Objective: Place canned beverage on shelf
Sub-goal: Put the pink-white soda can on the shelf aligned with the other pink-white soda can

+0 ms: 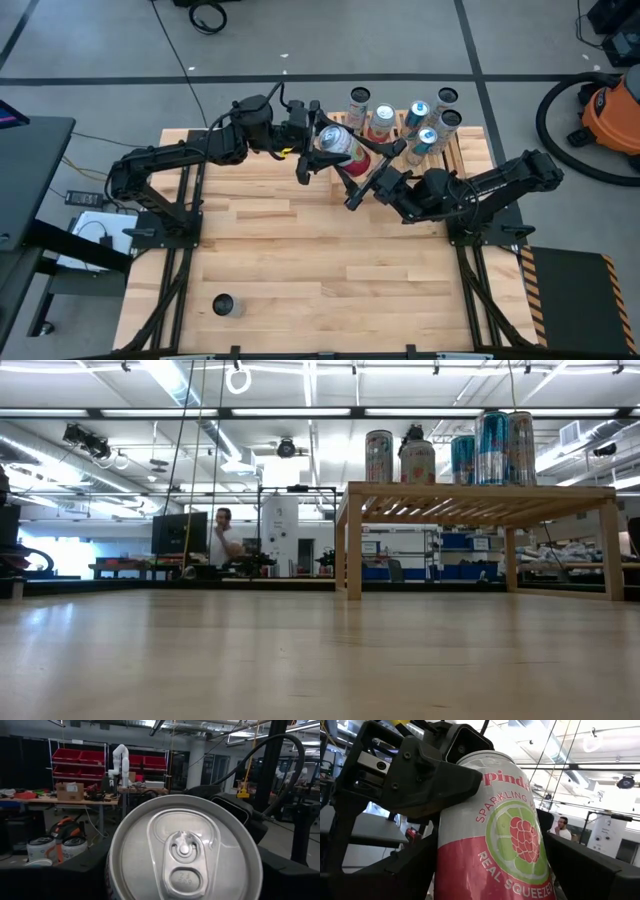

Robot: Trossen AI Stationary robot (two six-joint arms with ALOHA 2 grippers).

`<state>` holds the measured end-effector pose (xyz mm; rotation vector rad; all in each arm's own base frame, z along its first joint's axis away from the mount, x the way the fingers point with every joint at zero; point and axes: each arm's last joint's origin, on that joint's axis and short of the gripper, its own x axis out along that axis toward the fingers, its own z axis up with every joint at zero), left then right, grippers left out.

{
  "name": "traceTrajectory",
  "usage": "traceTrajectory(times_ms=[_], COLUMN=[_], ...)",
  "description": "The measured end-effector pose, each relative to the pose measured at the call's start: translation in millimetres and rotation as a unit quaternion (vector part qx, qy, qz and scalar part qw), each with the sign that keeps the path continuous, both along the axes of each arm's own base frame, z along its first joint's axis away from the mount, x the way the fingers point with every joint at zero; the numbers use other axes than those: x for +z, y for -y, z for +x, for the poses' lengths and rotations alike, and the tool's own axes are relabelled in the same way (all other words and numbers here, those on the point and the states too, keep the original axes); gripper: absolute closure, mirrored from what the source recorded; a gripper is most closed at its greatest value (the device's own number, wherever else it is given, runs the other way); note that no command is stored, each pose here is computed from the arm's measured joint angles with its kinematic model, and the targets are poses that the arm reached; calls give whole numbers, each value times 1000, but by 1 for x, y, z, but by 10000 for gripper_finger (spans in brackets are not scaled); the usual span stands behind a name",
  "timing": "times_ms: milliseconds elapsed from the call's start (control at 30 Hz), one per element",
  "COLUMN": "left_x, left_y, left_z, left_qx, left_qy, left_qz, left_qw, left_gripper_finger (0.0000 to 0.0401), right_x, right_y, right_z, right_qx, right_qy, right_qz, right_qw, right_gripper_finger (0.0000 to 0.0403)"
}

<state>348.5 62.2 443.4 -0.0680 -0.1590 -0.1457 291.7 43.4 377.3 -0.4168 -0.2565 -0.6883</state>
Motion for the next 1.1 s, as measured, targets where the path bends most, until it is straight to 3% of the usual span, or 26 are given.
traceTrajectory(times_ms=[600, 1100], left_x=[-6, -23], left_y=[0, 3], left_z=[1, 0], left_qx=[-19, -47], left_qy=[-29, -113], left_qz=[2, 25], left_qw=[999, 992], left_gripper_finger=[107, 107], right_x=[-3, 9], right_y=[-19, -35], right_z=[-7, -31], right_qx=[-71, -121], right_qy=[-57, -75], right_qz=[4, 43], right_qw=[996, 989], right_gripper_finger=[41, 41])
